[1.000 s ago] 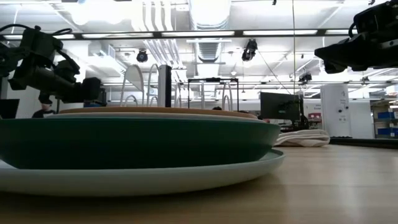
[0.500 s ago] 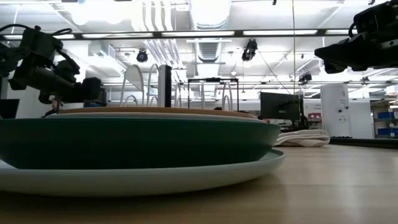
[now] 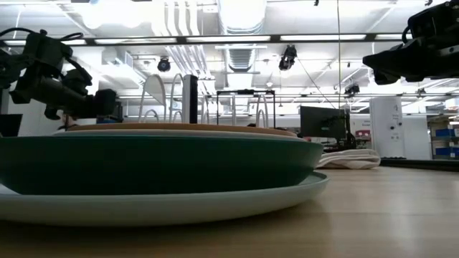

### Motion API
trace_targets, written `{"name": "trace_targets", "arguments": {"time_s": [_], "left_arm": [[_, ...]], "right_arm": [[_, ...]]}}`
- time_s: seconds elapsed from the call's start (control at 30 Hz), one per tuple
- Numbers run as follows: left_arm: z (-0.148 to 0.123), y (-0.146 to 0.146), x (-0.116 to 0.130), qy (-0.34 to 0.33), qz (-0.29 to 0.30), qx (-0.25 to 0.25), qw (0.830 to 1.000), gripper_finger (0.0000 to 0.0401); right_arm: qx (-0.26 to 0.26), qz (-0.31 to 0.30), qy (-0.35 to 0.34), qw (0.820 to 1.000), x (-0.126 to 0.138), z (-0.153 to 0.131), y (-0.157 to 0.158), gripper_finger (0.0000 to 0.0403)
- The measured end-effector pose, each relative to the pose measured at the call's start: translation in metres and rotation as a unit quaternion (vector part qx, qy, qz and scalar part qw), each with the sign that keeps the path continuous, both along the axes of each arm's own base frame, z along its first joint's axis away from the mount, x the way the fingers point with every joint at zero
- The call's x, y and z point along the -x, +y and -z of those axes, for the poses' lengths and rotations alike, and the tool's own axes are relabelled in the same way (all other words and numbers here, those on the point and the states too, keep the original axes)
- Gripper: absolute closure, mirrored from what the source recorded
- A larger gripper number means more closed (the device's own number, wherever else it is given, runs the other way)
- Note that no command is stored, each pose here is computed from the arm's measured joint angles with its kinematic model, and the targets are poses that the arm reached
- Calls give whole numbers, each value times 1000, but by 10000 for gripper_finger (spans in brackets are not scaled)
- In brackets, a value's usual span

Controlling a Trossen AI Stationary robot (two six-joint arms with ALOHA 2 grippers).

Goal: Sort dishes

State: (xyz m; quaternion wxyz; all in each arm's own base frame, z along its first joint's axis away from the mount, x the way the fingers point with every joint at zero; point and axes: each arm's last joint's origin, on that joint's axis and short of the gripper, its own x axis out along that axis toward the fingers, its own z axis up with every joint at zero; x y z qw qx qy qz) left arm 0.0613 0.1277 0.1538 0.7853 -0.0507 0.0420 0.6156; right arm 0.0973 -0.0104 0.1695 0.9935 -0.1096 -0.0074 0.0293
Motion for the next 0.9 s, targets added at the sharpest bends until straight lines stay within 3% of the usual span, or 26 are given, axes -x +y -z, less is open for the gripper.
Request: {"name": "trace_targets", "arguments": {"time_s": [0.2,0.37,0.53,0.63,0.73,0.9], "left_arm": [[0,0,0,0,0,0,1000,401],[0,0,0,0,0,0,1000,401],[0,0,0,-2,0,0,1000,401],[0,-1,-2,-98,8,27,995,401],[-6,-2,-4,-246,31,50,967,401],[-19,-3,-3,-291,29,24,956,401]], "right_arm": [[9,0,-2,1000,0,0,0,403],[125,2,-15,992,0,-2,0,403],[166,3,-17,986,0,-2,0,403],[163,3,-17,987,0,-2,0,403],[145,2,-16,989,0,-2,0,403],[175,7,-44,984,0,-7,0,403]]}}
